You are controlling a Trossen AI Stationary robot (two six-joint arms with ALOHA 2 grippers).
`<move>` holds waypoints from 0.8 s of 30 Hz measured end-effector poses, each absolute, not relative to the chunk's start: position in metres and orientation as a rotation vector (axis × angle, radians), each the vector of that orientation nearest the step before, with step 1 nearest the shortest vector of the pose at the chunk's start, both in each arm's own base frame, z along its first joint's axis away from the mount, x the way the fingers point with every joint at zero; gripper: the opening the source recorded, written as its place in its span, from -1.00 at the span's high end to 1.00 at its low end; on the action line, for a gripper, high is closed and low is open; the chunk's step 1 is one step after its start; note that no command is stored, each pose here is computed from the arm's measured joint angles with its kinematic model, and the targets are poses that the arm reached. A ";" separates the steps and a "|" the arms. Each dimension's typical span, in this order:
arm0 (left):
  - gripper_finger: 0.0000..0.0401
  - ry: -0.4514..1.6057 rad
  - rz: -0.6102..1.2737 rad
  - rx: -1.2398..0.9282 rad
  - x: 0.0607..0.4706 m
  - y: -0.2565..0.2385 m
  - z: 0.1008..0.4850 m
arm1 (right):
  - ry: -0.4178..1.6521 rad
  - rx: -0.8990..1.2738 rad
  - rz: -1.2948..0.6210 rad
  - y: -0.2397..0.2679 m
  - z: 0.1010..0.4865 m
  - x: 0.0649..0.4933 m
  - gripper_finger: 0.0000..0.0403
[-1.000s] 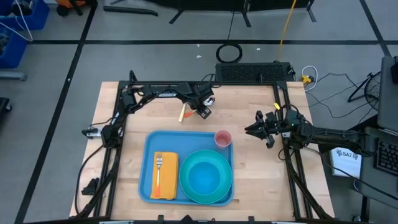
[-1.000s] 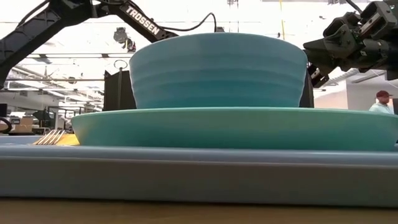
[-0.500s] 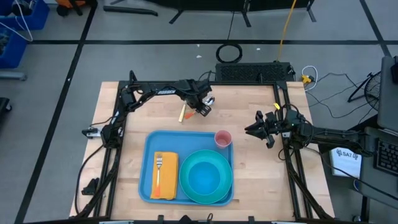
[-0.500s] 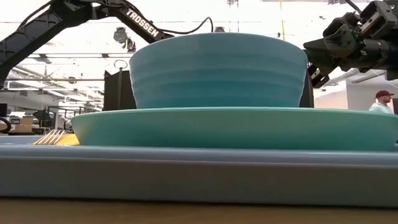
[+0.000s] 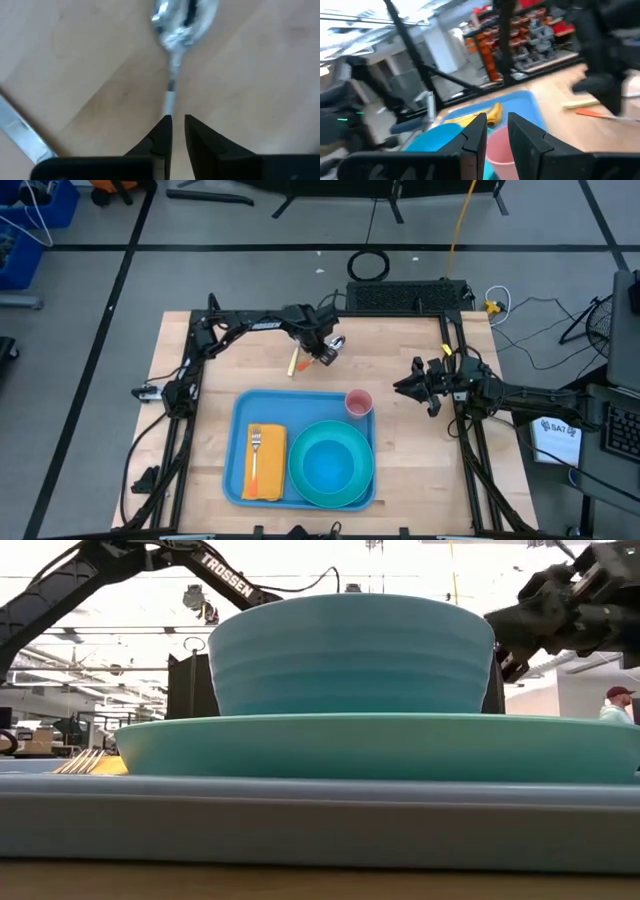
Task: Set up tray
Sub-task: Put the orange spoon on the yellow napkin to the right of the orange fork
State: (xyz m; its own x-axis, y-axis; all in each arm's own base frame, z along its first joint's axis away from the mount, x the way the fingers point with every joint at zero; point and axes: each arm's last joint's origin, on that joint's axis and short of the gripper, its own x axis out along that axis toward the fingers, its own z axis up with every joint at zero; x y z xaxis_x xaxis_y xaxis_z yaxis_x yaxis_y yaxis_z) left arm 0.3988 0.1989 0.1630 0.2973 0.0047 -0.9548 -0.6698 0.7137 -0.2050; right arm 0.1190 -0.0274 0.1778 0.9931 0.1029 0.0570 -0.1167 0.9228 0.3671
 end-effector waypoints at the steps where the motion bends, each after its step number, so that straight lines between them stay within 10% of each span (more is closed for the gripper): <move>1: 0.74 1.184 0.466 -0.667 0.399 0.197 0.167 | -0.002 0.392 0.081 -0.029 0.176 0.120 0.66; 14: 0.98 0.507 0.170 -0.236 0.420 0.133 0.279 | 0.523 0.288 -0.410 -0.076 0.275 0.165 0.66; 24: 0.90 0.165 0.209 -0.278 0.310 0.098 0.237 | 0.686 0.534 -0.351 -0.176 0.258 0.207 0.66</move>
State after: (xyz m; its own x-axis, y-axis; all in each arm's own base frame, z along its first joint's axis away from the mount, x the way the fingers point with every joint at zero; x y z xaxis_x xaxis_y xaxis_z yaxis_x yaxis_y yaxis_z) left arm 0.3104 0.0981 0.2367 0.9650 0.1808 -0.1897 -0.2261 0.9404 -0.2540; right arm 0.2072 -0.1760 0.2577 0.7244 -0.1320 -0.6766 0.4718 0.8105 0.3471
